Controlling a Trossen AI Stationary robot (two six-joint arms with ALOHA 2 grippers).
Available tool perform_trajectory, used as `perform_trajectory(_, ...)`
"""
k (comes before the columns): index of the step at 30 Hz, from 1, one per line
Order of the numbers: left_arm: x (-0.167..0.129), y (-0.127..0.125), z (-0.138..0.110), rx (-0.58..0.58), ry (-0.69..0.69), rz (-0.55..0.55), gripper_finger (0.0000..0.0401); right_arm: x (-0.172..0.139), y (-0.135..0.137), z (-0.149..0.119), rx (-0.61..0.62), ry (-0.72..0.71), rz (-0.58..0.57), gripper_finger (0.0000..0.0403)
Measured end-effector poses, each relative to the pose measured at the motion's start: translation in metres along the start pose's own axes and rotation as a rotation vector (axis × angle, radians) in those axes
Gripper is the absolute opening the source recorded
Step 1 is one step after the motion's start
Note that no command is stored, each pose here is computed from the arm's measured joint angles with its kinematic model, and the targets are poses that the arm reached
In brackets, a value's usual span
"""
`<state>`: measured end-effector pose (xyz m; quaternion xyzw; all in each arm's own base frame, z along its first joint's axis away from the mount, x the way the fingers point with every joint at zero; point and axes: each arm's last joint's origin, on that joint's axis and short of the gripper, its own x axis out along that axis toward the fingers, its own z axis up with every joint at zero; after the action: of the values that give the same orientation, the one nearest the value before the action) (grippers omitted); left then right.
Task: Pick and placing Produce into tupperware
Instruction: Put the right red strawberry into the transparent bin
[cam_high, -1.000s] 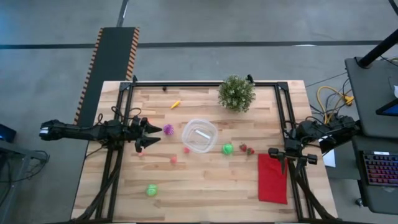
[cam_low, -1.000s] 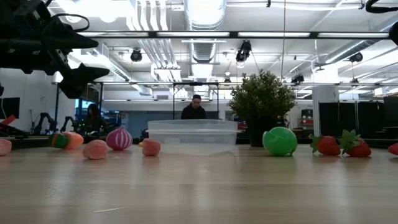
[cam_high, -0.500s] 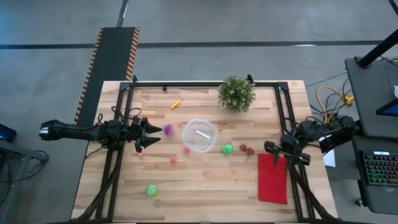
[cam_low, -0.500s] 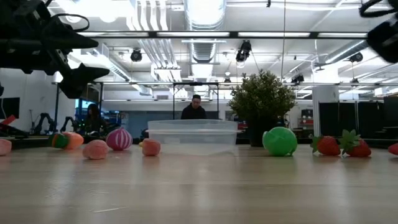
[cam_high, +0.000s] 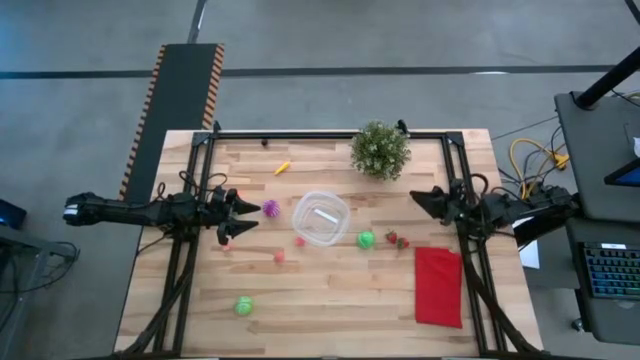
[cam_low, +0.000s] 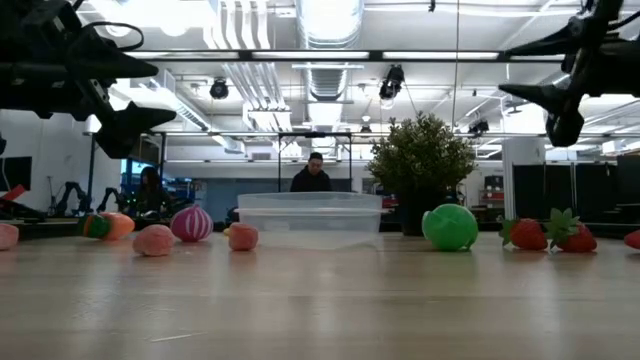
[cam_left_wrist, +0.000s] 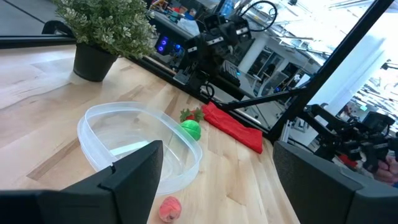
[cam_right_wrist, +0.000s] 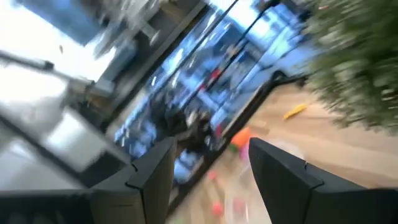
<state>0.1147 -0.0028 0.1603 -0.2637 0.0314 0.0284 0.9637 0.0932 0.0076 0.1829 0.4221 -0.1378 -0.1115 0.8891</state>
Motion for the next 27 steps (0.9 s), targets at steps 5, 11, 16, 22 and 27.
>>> perform_trajectory(5, 0.0, 0.0, 0.0, 0.0, 0.0, 0.0, 0.029, -0.001, 0.012, 0.004, 0.045, 0.071, 0.22, 0.0199)
perform_trajectory(11, 0.0, 0.002, 0.001, -0.003, -0.032, 0.052, 0.029, -0.004, 0.026, 0.024, 0.149, -0.173, 0.301, 0.0199)
perform_trajectory(16, 0.0, -0.001, 0.006, -0.013, -0.086, 0.025, 0.029, -0.006, 0.033, 0.032, 0.081, -0.257, 0.378, 0.0199)
perform_trajectory(22, -0.002, -0.007, 0.017, -0.027, -0.196, -0.038, 0.029, -0.006, 0.039, 0.04, 0.085, -0.382, 0.39, 0.0199)
perform_trajectory(27, -0.002, -0.008, 0.018, -0.029, -0.211, -0.04, 0.029, -0.004, 0.037, 0.039, 0.01, -0.419, 0.303, 0.0199)
